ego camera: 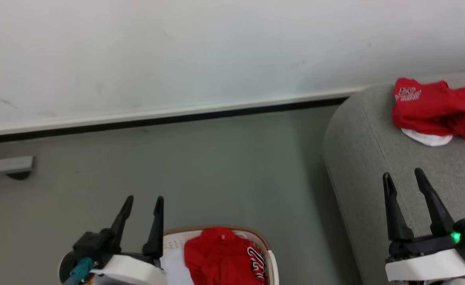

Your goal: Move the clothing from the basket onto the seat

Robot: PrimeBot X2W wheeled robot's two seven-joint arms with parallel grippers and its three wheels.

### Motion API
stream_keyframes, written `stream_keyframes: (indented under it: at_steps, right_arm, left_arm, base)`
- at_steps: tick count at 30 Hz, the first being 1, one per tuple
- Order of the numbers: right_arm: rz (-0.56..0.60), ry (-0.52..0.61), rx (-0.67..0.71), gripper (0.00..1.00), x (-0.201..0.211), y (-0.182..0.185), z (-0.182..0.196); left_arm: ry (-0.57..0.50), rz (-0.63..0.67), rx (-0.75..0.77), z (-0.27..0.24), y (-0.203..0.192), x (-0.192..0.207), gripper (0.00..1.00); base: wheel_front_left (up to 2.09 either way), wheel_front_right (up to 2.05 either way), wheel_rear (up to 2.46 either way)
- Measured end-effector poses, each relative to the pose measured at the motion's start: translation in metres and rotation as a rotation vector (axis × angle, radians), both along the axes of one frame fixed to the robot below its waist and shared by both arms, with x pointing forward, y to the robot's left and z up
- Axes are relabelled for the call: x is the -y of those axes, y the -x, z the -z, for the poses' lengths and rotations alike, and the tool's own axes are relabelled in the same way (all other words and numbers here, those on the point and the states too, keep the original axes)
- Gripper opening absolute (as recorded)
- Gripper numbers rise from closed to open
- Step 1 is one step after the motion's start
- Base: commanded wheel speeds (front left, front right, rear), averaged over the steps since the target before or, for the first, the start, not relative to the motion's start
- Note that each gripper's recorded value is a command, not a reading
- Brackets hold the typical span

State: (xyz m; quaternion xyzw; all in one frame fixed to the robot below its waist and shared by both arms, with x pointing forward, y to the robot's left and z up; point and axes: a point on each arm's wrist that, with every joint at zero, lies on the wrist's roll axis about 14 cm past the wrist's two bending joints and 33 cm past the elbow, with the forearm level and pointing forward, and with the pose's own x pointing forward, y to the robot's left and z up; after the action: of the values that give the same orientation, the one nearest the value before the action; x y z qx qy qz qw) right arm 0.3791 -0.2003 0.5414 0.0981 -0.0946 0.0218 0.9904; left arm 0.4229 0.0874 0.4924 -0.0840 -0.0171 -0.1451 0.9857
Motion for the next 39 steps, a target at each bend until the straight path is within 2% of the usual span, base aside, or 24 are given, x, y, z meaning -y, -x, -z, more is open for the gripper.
stream_keyframes:
  at_steps: [11,16,19,31,39]
  right_arm:
    - [0.083,0.021,-0.017,1.00,0.029,-0.033,0.007]
    - [0.125,0.048,-0.010,1.00,0.045,-0.051,0.007]
    - [0.159,0.061,-0.022,1.00,0.056,-0.056,0.012]
    - [0.251,0.084,-0.124,1.00,0.087,-0.069,0.052]
    - [0.292,0.066,-0.192,1.00,0.101,-0.067,0.076]
  left_arm:
    - [-0.112,0.241,-0.286,0.110,-0.029,0.065,1.00]
    - [-0.183,0.357,-0.481,0.174,-0.026,0.089,1.00]
    - [-0.189,0.423,-0.608,0.208,-0.014,0.106,1.00]
    - [-0.367,0.610,-1.006,0.324,0.026,0.108,1.00]
    - [-0.454,0.704,-1.140,0.370,0.042,0.110,1.00]
  base:
    - [0.00,0.00,0.00]
    - [0.00,0.00,0.00]
    - [0.00,0.00,0.00]
    - [0.00,0.00,0.00]
    - [0.00,0.00,0.00]
